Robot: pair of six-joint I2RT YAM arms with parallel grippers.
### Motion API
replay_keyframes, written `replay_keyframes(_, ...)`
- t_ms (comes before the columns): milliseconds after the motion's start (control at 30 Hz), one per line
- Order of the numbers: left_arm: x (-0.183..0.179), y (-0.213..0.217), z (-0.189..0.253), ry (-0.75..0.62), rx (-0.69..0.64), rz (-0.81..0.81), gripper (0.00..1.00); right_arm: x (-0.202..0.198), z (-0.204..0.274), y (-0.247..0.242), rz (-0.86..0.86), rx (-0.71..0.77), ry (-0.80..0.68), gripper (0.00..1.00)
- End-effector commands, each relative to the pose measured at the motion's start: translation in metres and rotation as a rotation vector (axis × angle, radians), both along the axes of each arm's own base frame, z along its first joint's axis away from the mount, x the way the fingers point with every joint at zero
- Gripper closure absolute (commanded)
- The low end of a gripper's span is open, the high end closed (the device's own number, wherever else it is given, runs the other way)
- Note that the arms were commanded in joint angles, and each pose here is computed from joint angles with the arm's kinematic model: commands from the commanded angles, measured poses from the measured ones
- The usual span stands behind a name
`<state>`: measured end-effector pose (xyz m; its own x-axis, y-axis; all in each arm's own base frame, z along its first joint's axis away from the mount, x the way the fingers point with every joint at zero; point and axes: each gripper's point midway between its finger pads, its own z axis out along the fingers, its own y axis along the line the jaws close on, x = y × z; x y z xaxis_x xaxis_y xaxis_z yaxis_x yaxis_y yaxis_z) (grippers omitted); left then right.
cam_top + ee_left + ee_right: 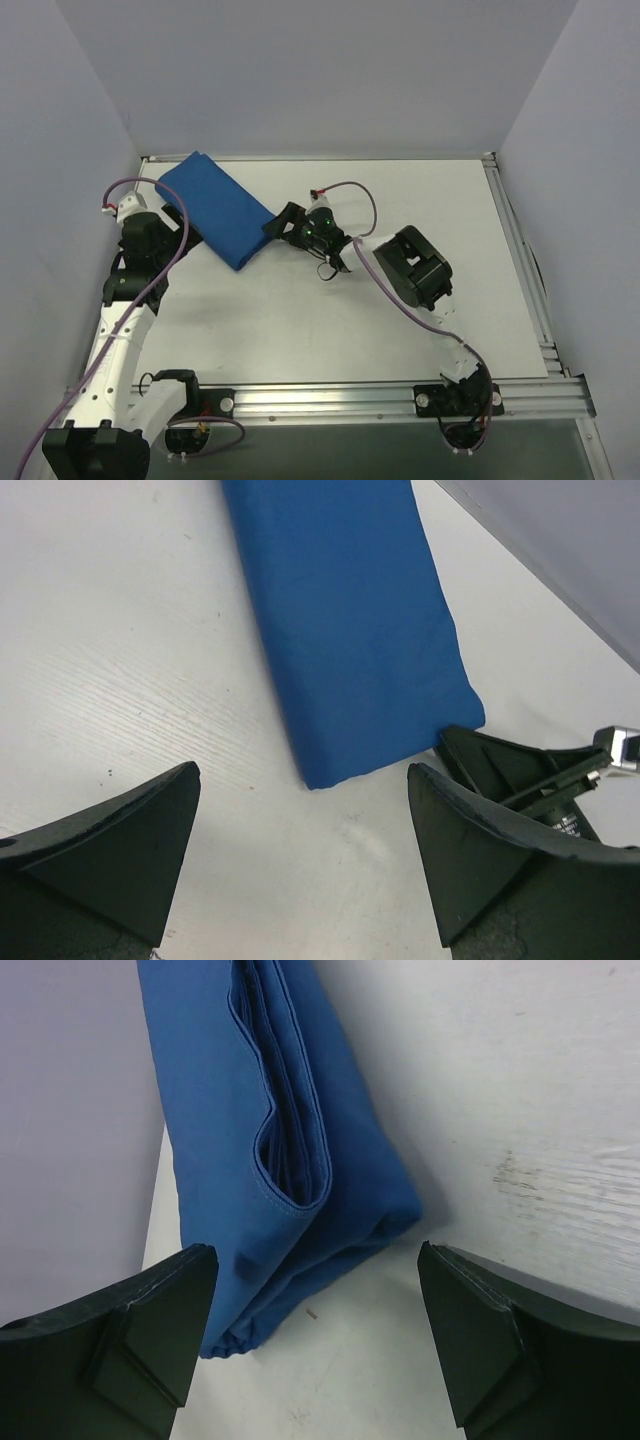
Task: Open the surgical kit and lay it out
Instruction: Move the surgical kit at the center of the board.
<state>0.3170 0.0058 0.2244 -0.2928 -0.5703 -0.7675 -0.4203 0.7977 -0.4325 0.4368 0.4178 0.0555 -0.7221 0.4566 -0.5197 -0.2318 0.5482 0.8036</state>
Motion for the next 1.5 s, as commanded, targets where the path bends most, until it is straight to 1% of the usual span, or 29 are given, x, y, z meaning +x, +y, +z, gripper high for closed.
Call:
replay_keyframes(0, -0.004, -0.01, 0.021, -0.041, -0.004, -0.074, 0.06, 0.018, 0.027, 0.015, -0.033, 0.085, -0.046, 0.17)
replay_keyframes(167, -0.006, -0.014, 0.02, -0.043, -0.016, -0.092, 0.06, 0.014, 0.014, 0.027, -0.039, 0.085, -0.019, 0.21)
replay_keyframes(300, -0.006, -0.016, 0.021, -0.042, -0.016, -0.106, 0.06, 0.015, 0.019, 0.039, -0.025, 0.092, -0.035, 0.27)
replay_keyframes(333, -0.006, -0.016, 0.023, -0.048, -0.015, -0.108, 0.06, 0.015, 0.011, 0.04, -0.023, 0.08, -0.019, 0.31)
replay_keyframes(400, -0.007, -0.016, 0.023, -0.044, -0.01, -0.11, 0.06, 0.015, 0.011, 0.044, -0.015, 0.095, -0.009, 0.37)
replay_keyframes(433, -0.007, -0.016, 0.023, -0.044, -0.009, -0.111, 0.06, 0.015, 0.012, 0.044, -0.015, 0.11, -0.009, 0.43)
replay_keyframes(500, -0.008, -0.016, 0.023, -0.044, -0.005, -0.115, 0.06, 0.012, 0.015, 0.045, -0.017, 0.113, -0.013, 0.45)
replay_keyframes(567, -0.009, -0.016, 0.02, -0.034, -0.007, -0.117, 0.06, 0.01, 0.016, 0.044, -0.018, 0.095, -0.018, 0.54)
replay_keyframes(600, -0.008, -0.017, 0.019, -0.033, -0.009, -0.118, 0.06, 0.01, 0.016, 0.044, -0.017, 0.092, -0.019, 0.59)
replay_keyframes(633, -0.008, -0.017, 0.019, -0.033, -0.011, -0.119, 0.06, 0.01, 0.019, 0.043, -0.018, 0.092, -0.024, 0.73)
replay_keyframes(667, -0.008, -0.018, 0.019, -0.034, -0.015, -0.122, 0.06, 0.008, 0.017, 0.041, -0.018, 0.085, -0.023, 0.76)
replay_keyframes(800, -0.008, -0.023, 0.017, -0.031, -0.034, -0.138, 0.05, 0.007, 0.02, 0.035, -0.021, 0.05, -0.041, 0.78)
replay_keyframes(833, -0.009, -0.023, 0.018, -0.035, -0.035, -0.139, 0.05, 0.007, 0.026, 0.032, -0.019, 0.054, -0.046, 0.85)
replay_keyframes(867, -0.009, -0.023, 0.019, -0.035, -0.035, -0.14, 0.05, 0.007, 0.029, 0.03, -0.018, 0.055, -0.05, 0.88)
replay_keyframes(1133, -0.016, -0.028, 0.018, -0.026, -0.05, -0.162, 0.05, -0.007, 0.035, -0.006, 0.034, 0.045, -0.032, 0.94)
replay_keyframes(1267, -0.02, -0.031, 0.013, -0.018, -0.064, -0.17, 0.05, -0.016, 0.037, -0.027, 0.083, 0.034, -0.04, 0.95)
replay_keyframes(1400, -0.021, -0.035, 0.01, -0.013, -0.074, -0.178, 0.05, -0.019, 0.037, -0.059, 0.061, 0.003, -0.044, 0.96)
replay_keyframes(1433, -0.021, -0.036, 0.01, -0.014, -0.075, -0.183, 0.05, -0.021, 0.046, -0.064, 0.058, 0.005, -0.059, 0.96)
replay_keyframes(1467, -0.02, -0.037, 0.008, -0.009, -0.075, -0.186, 0.04, -0.026, 0.04, -0.07, 0.053, -0.008, -0.045, 0.97)
